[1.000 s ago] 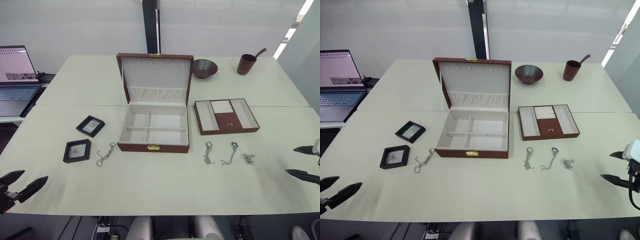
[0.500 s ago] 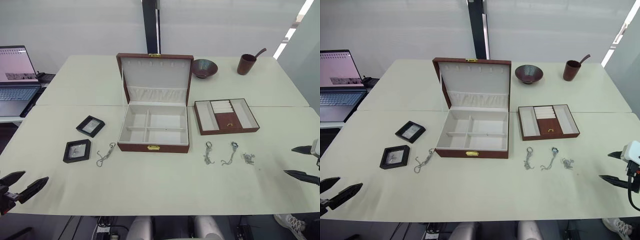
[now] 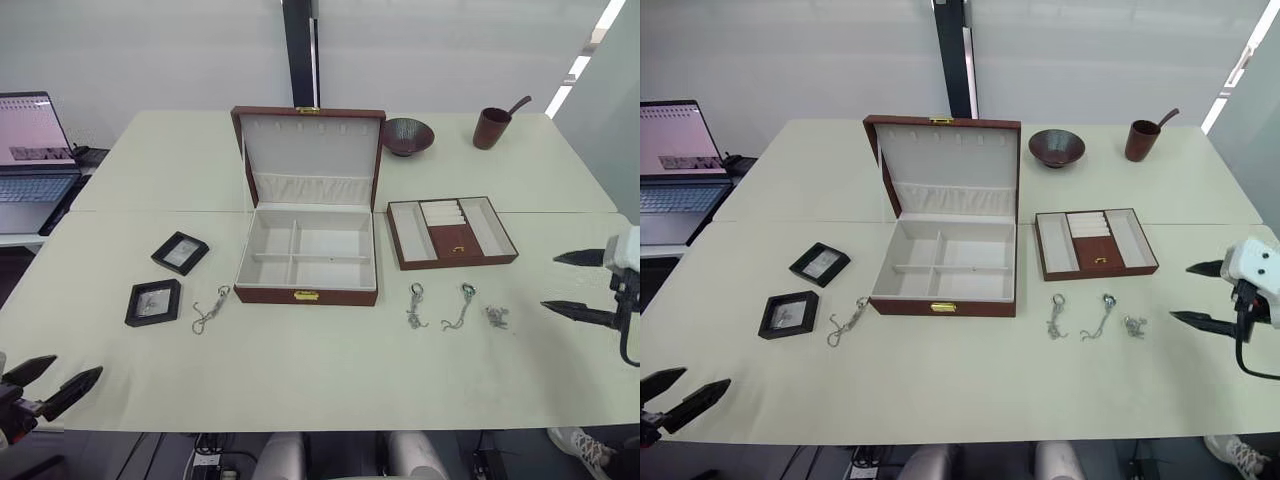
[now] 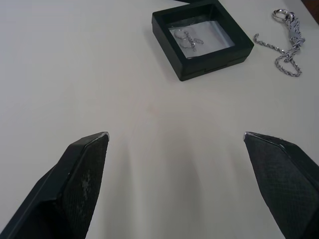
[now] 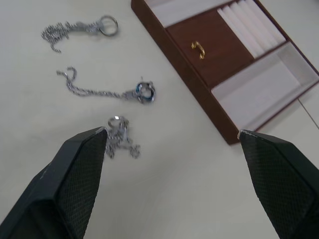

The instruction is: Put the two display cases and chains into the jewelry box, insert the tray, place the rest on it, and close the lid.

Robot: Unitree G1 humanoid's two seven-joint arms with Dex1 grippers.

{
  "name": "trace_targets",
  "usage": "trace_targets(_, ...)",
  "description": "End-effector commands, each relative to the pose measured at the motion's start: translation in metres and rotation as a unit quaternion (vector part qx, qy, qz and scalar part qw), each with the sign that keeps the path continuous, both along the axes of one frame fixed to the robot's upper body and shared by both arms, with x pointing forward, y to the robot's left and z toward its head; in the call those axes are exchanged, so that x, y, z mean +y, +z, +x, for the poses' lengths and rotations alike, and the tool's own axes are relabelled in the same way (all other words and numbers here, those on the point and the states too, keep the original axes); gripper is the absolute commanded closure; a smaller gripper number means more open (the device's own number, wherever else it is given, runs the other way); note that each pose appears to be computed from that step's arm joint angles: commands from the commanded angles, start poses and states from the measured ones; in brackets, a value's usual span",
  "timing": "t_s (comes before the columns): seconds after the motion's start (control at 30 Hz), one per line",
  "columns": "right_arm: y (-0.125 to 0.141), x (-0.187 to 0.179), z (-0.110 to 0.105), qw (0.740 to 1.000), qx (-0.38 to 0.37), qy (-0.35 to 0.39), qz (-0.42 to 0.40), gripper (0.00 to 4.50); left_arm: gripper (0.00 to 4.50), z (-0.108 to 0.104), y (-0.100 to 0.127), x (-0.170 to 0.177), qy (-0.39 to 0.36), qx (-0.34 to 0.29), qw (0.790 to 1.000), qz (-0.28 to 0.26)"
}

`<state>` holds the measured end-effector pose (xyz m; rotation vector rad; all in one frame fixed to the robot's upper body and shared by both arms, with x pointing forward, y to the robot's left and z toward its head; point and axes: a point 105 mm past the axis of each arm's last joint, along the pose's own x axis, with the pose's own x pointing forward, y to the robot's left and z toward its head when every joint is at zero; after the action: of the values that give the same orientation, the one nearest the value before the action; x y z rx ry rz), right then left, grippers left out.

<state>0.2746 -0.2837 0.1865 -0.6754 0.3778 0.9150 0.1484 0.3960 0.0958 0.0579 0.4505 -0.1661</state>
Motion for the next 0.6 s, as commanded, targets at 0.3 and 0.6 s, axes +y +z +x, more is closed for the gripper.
trace_targets(0.3,0.048,0.098,0.014,0.980,-0.024,0.191,0.058,0.04,0.00,-0.020,0.017,-0.009,0.015,-0.029,0.999,0.011)
trace_targets(0.6,0.050,0.172,0.003,0.943,0.003,0.318,0.097,0.04,0.00,-0.017,0.019,-0.030,-0.003,-0.039,0.999,0.002)
